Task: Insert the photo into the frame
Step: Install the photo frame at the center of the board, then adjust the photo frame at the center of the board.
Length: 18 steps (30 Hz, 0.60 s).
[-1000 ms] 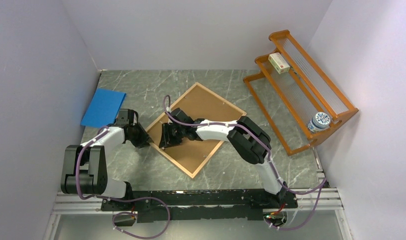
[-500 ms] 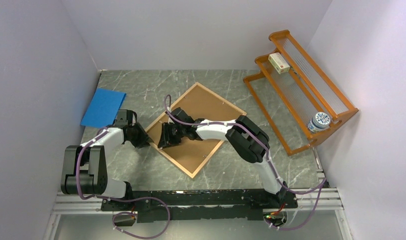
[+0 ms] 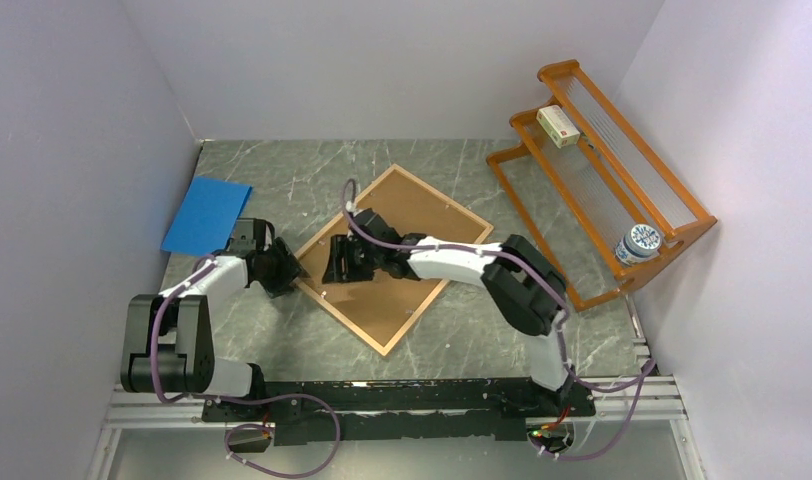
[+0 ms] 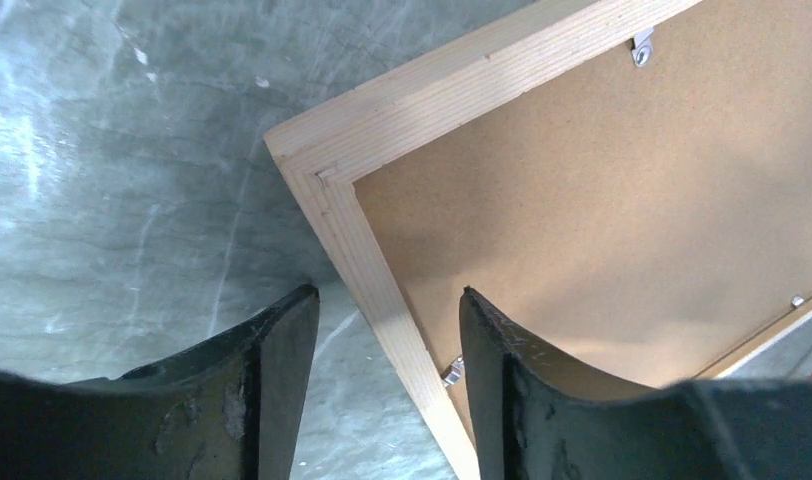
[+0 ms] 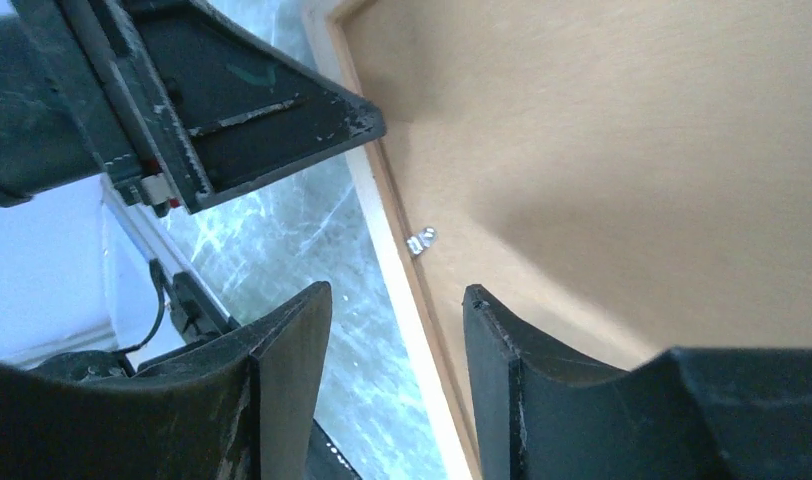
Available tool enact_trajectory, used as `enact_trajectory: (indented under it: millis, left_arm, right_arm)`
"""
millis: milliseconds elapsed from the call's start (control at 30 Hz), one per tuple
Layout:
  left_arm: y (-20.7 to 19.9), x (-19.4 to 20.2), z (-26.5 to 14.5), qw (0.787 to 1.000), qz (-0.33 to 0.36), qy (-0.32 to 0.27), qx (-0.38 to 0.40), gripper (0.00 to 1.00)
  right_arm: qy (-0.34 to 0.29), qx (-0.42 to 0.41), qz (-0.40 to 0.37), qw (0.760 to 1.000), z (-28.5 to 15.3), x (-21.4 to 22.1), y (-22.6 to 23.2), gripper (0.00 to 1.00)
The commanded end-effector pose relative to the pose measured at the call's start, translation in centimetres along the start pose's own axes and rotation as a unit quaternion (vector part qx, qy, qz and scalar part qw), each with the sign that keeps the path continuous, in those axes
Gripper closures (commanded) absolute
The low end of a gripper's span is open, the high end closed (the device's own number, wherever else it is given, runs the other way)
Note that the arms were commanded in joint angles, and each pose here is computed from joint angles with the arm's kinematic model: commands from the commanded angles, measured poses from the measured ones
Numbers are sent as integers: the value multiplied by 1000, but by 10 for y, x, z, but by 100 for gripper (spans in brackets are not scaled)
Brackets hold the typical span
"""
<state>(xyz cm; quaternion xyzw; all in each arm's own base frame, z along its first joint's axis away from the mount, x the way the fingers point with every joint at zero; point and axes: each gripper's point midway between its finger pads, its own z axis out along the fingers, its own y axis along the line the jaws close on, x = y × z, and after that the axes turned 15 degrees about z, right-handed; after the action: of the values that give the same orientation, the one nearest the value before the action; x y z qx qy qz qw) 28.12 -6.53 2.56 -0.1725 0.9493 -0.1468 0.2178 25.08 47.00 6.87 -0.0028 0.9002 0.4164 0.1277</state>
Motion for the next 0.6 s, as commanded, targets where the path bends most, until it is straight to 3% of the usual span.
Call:
enact_trajectory:
  millis: [0,133,300,433,567]
  left_arm:
    - [-1,-24,-11,999,11,-45,-16,36]
    - [-2,-26,-13,999,2,-51,-14,25]
    - [-3,-21,-15,999,-10,-49,-10,21]
    - [-4,-15,-15,999,-16,-42,-5,20]
    - [-6,-7,-13,999,-20,-28,5,19]
  right_arm:
    - [-128,55,-35,990,-62,-68,-8,43]
    - [-197,150,-45,968,-106,-129,-63,31]
    - [-254,280,-28,925,-153,-202,-145,15]
    - [-285,355,-16,890,-183,-246,-191,9]
    - [-295,380,-7,877,-196,-273,-216,8]
